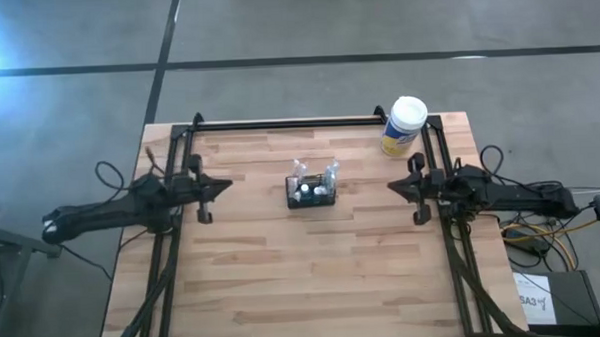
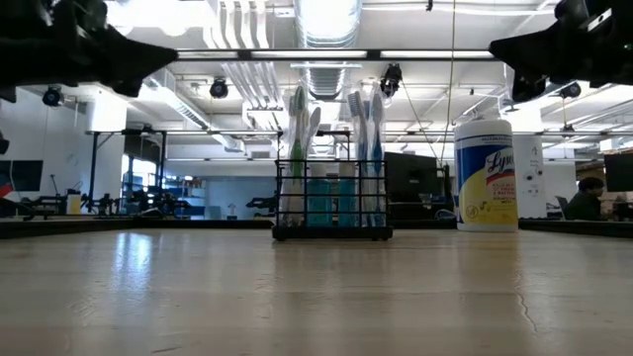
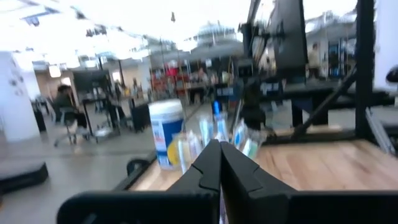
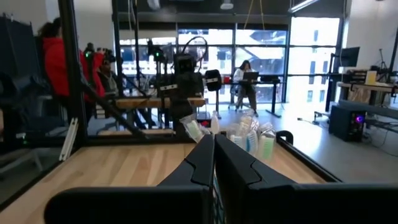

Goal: Pick & Place toothbrushing station
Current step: Return to Home Position

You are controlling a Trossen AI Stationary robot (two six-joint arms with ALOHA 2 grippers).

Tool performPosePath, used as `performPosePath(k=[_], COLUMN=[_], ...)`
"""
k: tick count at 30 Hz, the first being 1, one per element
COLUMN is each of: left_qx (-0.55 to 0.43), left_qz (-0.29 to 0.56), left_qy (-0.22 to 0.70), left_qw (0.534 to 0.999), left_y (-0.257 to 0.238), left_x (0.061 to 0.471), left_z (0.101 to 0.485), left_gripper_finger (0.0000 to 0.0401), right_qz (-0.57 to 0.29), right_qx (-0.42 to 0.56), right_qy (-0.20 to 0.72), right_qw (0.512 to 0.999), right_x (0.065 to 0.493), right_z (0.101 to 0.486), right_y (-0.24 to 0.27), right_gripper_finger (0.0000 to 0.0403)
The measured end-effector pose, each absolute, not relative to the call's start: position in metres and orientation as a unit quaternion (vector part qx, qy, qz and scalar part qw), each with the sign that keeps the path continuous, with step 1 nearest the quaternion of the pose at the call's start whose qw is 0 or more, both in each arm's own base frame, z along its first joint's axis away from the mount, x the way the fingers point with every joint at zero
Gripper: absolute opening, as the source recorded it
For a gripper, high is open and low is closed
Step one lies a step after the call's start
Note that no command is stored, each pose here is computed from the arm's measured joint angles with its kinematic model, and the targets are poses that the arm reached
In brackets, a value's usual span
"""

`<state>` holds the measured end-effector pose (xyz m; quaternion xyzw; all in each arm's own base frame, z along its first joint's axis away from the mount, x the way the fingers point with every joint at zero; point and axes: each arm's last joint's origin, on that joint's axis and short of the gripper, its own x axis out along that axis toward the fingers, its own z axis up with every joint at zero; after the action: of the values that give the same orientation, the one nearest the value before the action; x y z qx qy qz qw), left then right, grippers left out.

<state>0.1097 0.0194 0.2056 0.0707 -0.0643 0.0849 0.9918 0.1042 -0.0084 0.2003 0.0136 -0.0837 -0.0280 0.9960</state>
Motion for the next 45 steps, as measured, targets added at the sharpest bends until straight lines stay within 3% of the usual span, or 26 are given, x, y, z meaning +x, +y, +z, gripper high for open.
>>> performPosePath(k=[15, 45], left_qx=[0.068, 0.004], left_qz=[0.081, 0.073], left_qy=[-0.018, -0.021], left_qw=[0.994, 0.997], left_y=[0.018, 0.017], left_x=[0.100, 0.097], left_z=[0.171, 0.170], left_gripper_finger=[0.0001, 0.0015], right_qz=[-0.044, -0.056], right_qx=[0.036, 0.039], right_qy=[-0.095, -0.086], right_qw=[0.994, 0.994], right_x=[0.095, 0.096], right_z=[0.184, 0.182], right_y=[-0.009, -0.010], right_gripper_finger=[0.0008, 0.0008])
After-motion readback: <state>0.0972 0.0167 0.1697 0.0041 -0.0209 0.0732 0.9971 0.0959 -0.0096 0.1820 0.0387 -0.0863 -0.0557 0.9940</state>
